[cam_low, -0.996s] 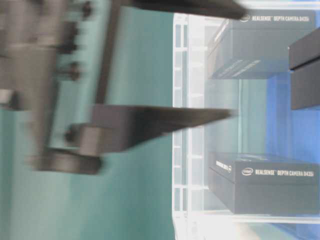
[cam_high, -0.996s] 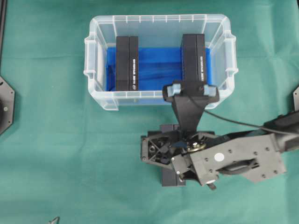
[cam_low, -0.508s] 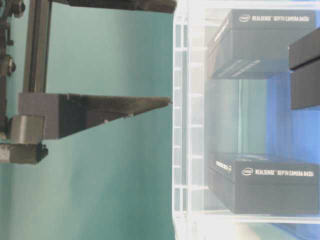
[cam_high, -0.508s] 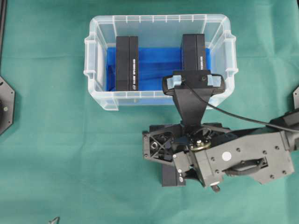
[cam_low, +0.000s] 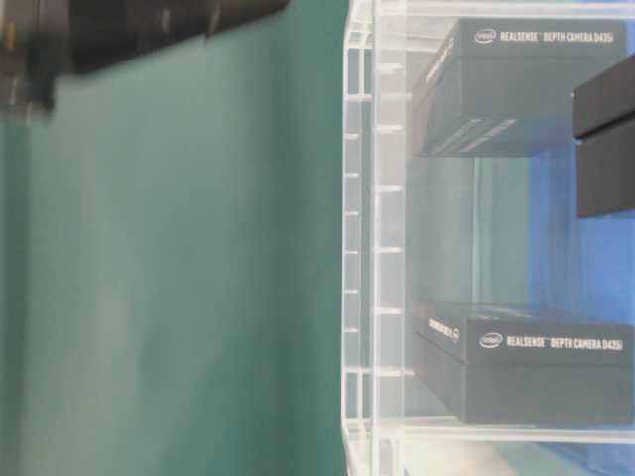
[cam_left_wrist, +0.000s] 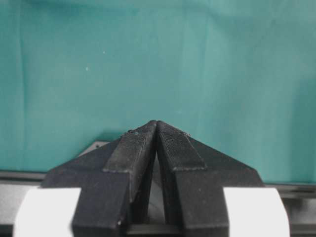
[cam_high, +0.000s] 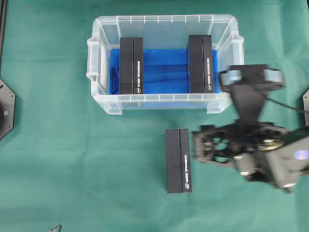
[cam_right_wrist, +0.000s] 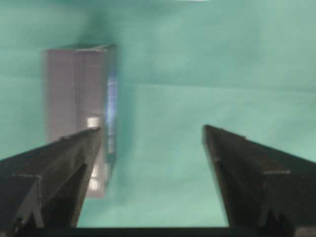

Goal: Take the box out of the case with the right arm.
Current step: 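Withdraw the right gripper up and to the right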

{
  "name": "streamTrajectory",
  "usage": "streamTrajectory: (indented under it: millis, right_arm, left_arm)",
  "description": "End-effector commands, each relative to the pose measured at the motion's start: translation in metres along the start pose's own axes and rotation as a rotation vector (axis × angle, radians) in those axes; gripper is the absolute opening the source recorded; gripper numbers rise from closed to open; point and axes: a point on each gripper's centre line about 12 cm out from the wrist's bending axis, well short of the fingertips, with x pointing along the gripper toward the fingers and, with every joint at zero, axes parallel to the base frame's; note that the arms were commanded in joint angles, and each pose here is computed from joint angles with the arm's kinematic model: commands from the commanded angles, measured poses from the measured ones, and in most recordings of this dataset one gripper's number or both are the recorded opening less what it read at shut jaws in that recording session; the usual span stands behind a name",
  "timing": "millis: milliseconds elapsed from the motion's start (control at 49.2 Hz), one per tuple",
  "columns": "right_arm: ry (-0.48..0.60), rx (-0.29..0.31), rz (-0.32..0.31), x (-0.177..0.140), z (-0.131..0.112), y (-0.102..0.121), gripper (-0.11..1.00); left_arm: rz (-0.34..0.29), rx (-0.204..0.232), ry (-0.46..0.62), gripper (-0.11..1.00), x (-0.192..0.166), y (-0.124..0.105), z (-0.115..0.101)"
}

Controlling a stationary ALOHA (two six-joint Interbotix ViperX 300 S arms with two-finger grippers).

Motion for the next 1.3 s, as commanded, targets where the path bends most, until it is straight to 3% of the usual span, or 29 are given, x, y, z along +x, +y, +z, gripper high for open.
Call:
streamTrajectory:
  millis: [0, 284, 488, 853, 1280]
  right_arm:
    - [0.021, -0.001, 0.042, -0.013, 0.008, -0.022, 0.86]
    - [0.045, 0.000, 0.071, -0.014, 0.025, -0.090, 0.86]
    - [0.041, -0.017, 0.066, -0.014, 0.037, -0.114, 0.86]
    - [0.019, -0.019, 0.049, -0.008, 0.054, -0.112, 0.86]
    - [-0.029, -0.052, 0.037, 0.011, 0.146, -0.103, 0.86]
  left_arm:
    - [-0.001, -0.003, -0.017, 0.02, -0.004, 0.000, 0.002]
    - [-0.004, 0.001, -0.029, 0.02, -0.007, 0.001, -0.001]
    - [-0.003, 0.003, -0.026, 0.02, -0.006, 0.001, -0.001]
    - [-0.001, 0.003, -0.018, 0.02, -0.006, 0.001, -0.002]
    - [0.003, 0.003, -0.002, 0.02, -0.001, 0.001, -0.003]
